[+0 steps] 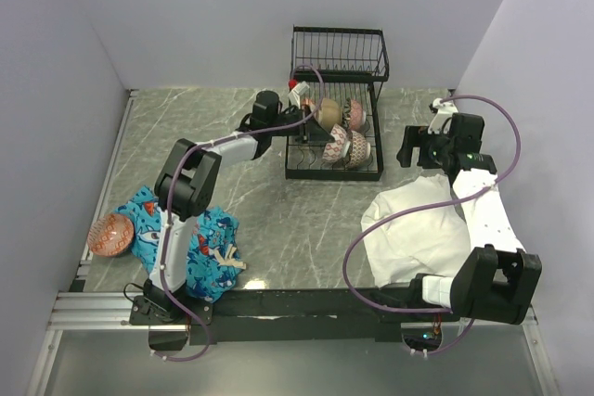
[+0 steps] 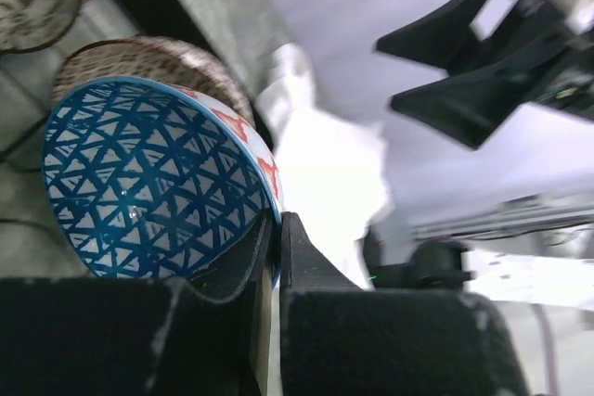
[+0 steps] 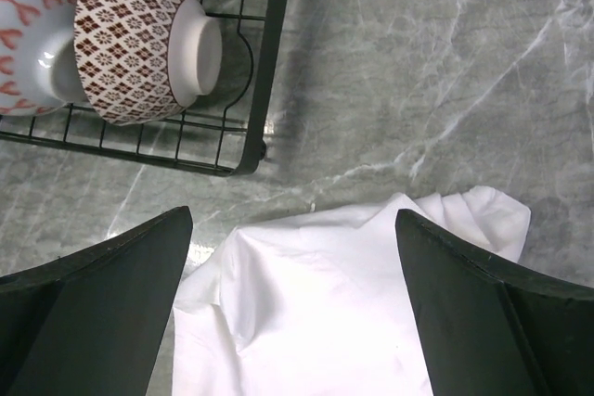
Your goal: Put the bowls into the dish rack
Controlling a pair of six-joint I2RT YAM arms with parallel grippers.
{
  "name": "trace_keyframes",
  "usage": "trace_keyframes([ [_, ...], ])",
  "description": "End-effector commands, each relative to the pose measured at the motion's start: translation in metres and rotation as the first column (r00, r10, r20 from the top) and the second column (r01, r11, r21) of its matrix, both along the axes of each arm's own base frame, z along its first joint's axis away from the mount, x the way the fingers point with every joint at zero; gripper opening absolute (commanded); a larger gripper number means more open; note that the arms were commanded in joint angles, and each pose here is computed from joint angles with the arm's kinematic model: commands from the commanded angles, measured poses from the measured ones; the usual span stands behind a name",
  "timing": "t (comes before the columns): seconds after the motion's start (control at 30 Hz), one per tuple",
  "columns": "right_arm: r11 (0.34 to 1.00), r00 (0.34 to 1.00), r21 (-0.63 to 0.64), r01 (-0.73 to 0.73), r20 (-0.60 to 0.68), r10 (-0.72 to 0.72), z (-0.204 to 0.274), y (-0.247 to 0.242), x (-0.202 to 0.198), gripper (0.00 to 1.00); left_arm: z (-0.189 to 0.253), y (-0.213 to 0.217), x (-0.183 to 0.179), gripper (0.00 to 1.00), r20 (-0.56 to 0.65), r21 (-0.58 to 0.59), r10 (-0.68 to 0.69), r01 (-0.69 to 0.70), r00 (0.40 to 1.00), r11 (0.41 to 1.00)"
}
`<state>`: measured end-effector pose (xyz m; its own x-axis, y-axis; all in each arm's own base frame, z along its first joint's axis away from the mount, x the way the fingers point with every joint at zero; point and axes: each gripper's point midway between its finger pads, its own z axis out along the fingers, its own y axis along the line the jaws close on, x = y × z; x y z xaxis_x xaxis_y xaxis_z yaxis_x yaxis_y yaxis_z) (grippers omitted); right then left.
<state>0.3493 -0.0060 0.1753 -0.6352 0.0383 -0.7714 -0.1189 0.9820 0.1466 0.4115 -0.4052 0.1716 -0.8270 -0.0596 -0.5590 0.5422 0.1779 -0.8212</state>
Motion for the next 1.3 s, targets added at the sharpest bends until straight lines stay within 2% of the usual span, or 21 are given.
trace_keyframes([
  [0.0,0.999,0.999,-0.041,0.022,0.049,-0.020,0.024,-0.010,0.006,0.99,0.046,-0.004,-0.003,0.01,0.003,-0.186,-0.028,0.028,1.000,0.982],
  [0.3,0.997,0.999,-0.067,0.024,0.038,-0.022,0.034,-0.016,0.018,0.99,0.009,-0.002,0.013,0.01,-0.169,-0.165,0.070,-0.098,0.983,0.981],
  [0.63,0.998,1.000,-0.065,0.013,0.029,-0.011,0.033,-0.012,0.020,0.99,-0.031,-0.002,0.019,0.01,-0.296,-0.100,0.125,-0.161,0.947,0.982],
  [0.83,0.998,1.000,-0.066,0.008,0.011,-0.007,0.028,-0.011,0.020,0.99,-0.042,-0.013,0.019,0.04,-0.322,-0.088,0.128,-0.164,0.938,0.983],
  [0.93,0.998,1.000,-0.061,0.003,0.005,-0.002,0.025,-0.009,0.021,0.99,-0.037,-0.017,0.018,0.13,-0.316,-0.095,0.120,-0.157,0.941,0.983],
  [1.07,0.998,1.000,-0.060,-0.010,0.006,0.010,0.025,-0.004,0.026,0.99,-0.034,-0.016,0.020,0.34,-0.309,-0.096,0.127,-0.164,0.943,0.982],
  [1.17,0.998,1.000,-0.065,-0.023,0.016,0.024,0.027,0.001,0.032,0.99,-0.033,-0.015,0.023,0.42,-0.307,-0.095,0.132,-0.168,0.942,0.981],
  [1.27,0.997,0.999,-0.068,-0.029,0.019,0.030,0.029,0.002,0.035,0.99,-0.028,-0.015,0.024,0.44,-0.283,-0.103,0.130,-0.165,0.950,0.981],
])
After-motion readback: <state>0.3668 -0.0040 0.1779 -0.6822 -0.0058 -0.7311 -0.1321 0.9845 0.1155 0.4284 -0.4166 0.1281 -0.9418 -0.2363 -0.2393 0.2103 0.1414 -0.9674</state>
